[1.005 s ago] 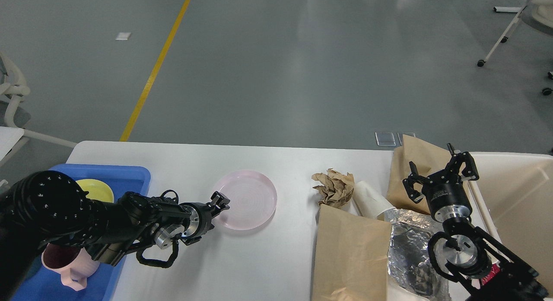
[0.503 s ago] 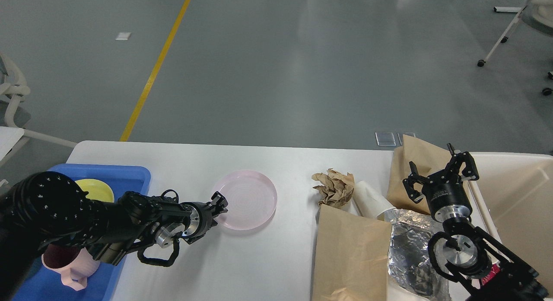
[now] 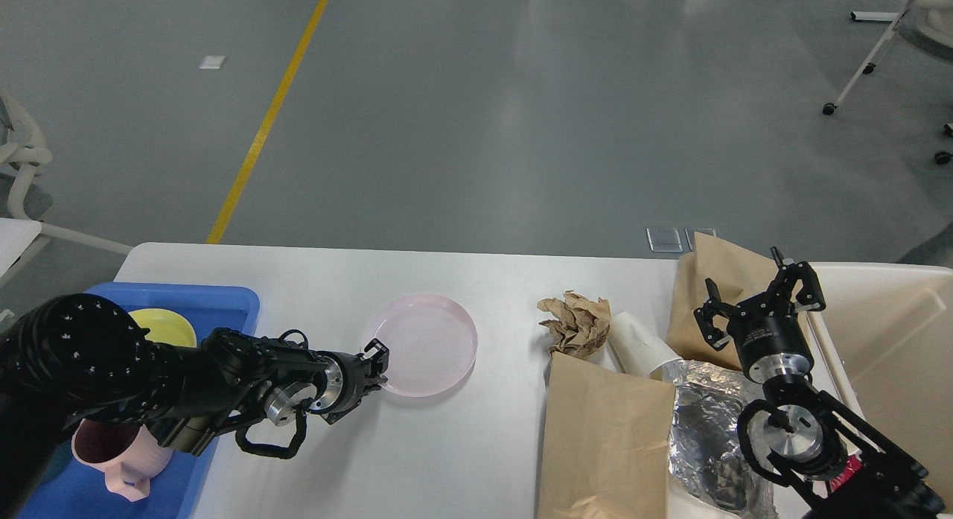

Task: Tidy desktop
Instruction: 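Lift the pink plate and carry it over the blue tray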

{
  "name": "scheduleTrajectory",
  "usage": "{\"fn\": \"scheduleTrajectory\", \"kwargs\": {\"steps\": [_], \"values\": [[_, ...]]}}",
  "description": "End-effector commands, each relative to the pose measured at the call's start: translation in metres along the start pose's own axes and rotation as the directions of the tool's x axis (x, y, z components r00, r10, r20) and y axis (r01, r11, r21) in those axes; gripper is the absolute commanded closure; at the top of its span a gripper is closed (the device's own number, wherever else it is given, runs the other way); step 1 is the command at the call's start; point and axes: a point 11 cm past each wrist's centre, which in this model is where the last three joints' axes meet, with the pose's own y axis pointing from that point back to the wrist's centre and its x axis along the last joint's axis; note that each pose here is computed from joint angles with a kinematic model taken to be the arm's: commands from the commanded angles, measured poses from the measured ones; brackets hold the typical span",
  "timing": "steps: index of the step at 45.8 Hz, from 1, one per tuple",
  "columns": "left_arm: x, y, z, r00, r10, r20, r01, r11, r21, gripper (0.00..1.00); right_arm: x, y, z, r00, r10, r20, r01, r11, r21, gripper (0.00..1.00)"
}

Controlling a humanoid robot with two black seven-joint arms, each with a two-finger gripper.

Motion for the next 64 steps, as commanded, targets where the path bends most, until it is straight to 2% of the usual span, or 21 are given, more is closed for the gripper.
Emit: {"fn": "scheduleTrajectory", "kwargs": {"steps": [1, 20, 27, 43, 51, 57, 64], "values": [[-0.001, 0.001, 0.001, 1.000, -0.021, 0.001, 0.021, 1.000, 0.000, 1.00, 0.000, 0.000, 0.000, 1.000, 0.000, 0.000, 0.000, 1.000, 0.000, 0.00], [-0.001, 0.003, -0.001, 1.000, -0.031, 0.003, 0.031, 0.999, 0.024, 1.00, 0.000, 0.000, 0.000, 1.000, 0.000, 0.000, 0.000, 1.000, 0.000, 0.00], [0.009, 0.017, 0.010, 0.999, -0.030, 0.016, 0.029, 0.999, 0.020, 1.00, 0.000, 0.000, 0.000, 1.000, 0.000, 0.000, 0.000, 1.000, 0.000, 0.00], [0.043, 0.098, 0.034, 0.989, -0.083, 0.125, 0.070, 0.992, 0.103, 1.00, 0.000, 0.000, 0.000, 1.000, 0.000, 0.000, 0.000, 1.000, 0.000, 0.00], [0.043, 0.147, 0.058, 0.973, -0.088, 0.212, 0.064, 0.991, 0.119, 1.00, 0.000, 0.000, 0.000, 1.000, 0.000, 0.000, 0.000, 1.000, 0.001, 0.00], [0.052, 0.196, 0.083, 0.991, -0.040, 0.125, 0.033, 0.998, 0.057, 1.00, 0.000, 0.000, 0.000, 1.000, 0.000, 0.000, 0.000, 1.000, 0.000, 0.00], [0.059, 0.233, 0.097, 0.993, -0.054, 0.100, 0.051, 0.998, 0.027, 1.00, 0.000, 0.000, 0.000, 1.000, 0.000, 0.000, 0.000, 1.000, 0.000, 0.00]]}}
